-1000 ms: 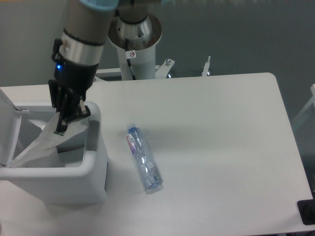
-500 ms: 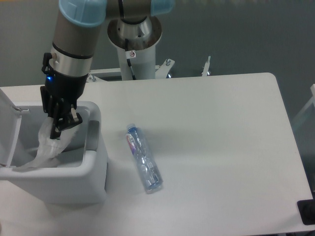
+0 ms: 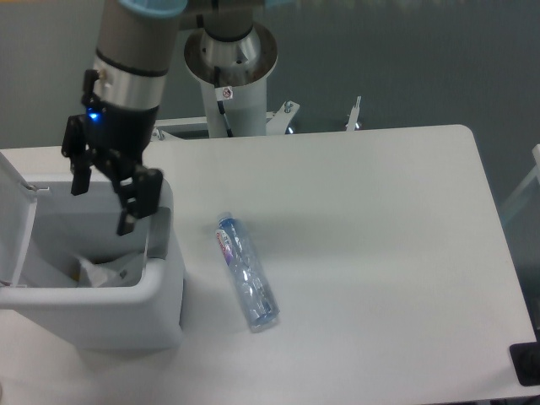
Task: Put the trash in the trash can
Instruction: 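Move the open gripper over the clear plastic water bottle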
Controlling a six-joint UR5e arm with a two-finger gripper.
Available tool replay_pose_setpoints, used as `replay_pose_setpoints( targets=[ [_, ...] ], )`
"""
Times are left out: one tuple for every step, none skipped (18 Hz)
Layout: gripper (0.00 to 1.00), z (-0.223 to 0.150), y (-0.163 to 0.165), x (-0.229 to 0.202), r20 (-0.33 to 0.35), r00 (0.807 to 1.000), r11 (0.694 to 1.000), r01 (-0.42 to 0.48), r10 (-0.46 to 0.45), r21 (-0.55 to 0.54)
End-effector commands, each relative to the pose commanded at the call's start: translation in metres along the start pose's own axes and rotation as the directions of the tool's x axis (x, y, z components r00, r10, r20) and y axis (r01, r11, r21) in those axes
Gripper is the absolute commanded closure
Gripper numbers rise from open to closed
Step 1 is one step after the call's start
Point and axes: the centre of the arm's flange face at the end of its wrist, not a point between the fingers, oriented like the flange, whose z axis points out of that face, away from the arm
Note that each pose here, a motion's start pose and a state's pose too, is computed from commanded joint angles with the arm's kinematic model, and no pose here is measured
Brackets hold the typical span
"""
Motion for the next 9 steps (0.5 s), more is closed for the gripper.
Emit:
replay_pose_setpoints(
  targets=[
    [0.0,-0.004,0.008,-0.02,0.018,0.995,0.995,0.1,-0.1,-0.001],
    [0.0,-0.007,0.015,-0.038,0.038,0.982,0.983,0.184,-0.184,0.0],
    [0.0,-0.008,0.024,-0.056,0.055,0.964,0.966,0.26,-0.259,-0.003],
    [0.0,-0.004,0.034,-0.068,0.061,0.946,0.947,0.321,-0.32,-0.01],
    [0.0,0.005,0.047,-0.077,0.062,0.931,0.932,0.362,-0.36,-0.026],
    [0.0,0.025,0.062,-0.084,0.056,0.924,0.922,0.381,-0.378,-0.061],
    [0.0,0.042,0.073,-0.095,0.065,0.914,0.909,0.406,-0.401,-0.092],
    [0.0,0.057,0.085,-0.111,0.096,0.9,0.891,0.435,-0.425,-0.13],
    [0.0,0.07,0.095,-0.125,0.131,0.885,0.871,0.463,-0.446,-0.163]
  ],
)
